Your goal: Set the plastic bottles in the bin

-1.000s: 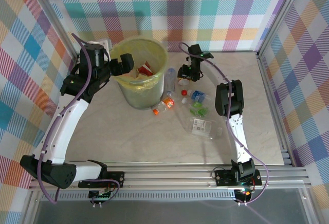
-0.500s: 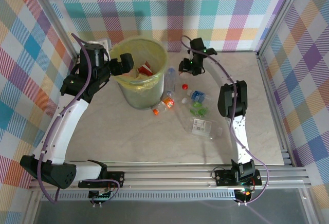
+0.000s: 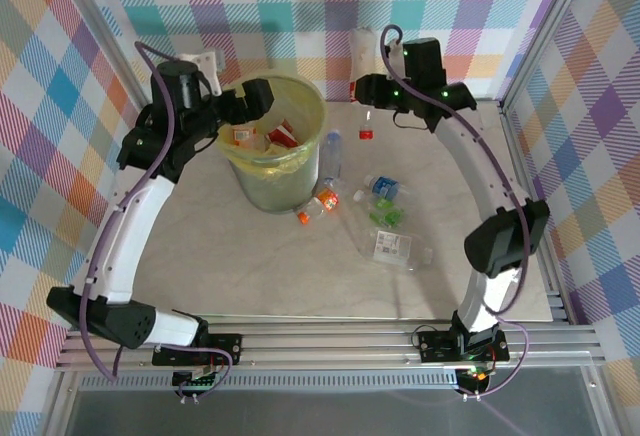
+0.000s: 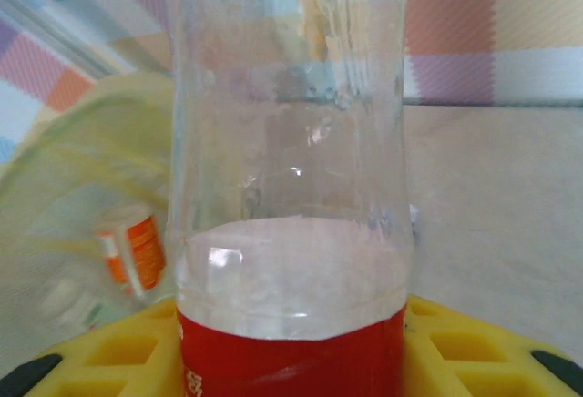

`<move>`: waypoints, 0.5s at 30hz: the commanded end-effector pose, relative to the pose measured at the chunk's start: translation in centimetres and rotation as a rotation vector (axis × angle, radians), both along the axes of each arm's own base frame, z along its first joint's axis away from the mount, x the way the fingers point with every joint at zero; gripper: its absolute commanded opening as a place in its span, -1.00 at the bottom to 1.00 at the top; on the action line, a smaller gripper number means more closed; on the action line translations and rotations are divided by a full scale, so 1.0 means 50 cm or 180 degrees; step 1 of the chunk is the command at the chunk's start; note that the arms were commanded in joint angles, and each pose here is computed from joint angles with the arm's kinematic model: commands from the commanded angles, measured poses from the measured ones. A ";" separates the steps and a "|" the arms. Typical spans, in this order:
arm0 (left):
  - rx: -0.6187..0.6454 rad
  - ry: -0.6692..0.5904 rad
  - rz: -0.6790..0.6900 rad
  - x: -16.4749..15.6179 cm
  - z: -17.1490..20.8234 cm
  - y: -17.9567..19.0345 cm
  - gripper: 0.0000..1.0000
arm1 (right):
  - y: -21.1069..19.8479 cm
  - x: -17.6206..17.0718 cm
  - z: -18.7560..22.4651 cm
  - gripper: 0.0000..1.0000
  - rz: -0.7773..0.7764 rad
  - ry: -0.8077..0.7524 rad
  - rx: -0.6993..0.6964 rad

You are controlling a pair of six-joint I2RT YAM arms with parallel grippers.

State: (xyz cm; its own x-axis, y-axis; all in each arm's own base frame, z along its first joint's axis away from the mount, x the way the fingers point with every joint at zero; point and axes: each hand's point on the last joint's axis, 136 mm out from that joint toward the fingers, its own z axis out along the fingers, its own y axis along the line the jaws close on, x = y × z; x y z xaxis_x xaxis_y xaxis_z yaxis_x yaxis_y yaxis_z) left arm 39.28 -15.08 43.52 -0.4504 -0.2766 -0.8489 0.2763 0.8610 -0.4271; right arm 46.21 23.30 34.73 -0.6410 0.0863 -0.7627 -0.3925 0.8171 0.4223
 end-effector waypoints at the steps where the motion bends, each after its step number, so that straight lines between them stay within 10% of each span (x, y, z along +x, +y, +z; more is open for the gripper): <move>1: -0.0395 -0.0151 -0.0528 -0.005 0.062 -0.062 1.00 | 0.044 -0.058 0.050 -0.26 0.0415 -0.0308 0.0154; 15: -0.0563 -0.0189 -0.1226 -0.013 0.102 -0.206 1.00 | 0.127 -0.258 0.145 -0.24 0.1268 -0.0931 0.0389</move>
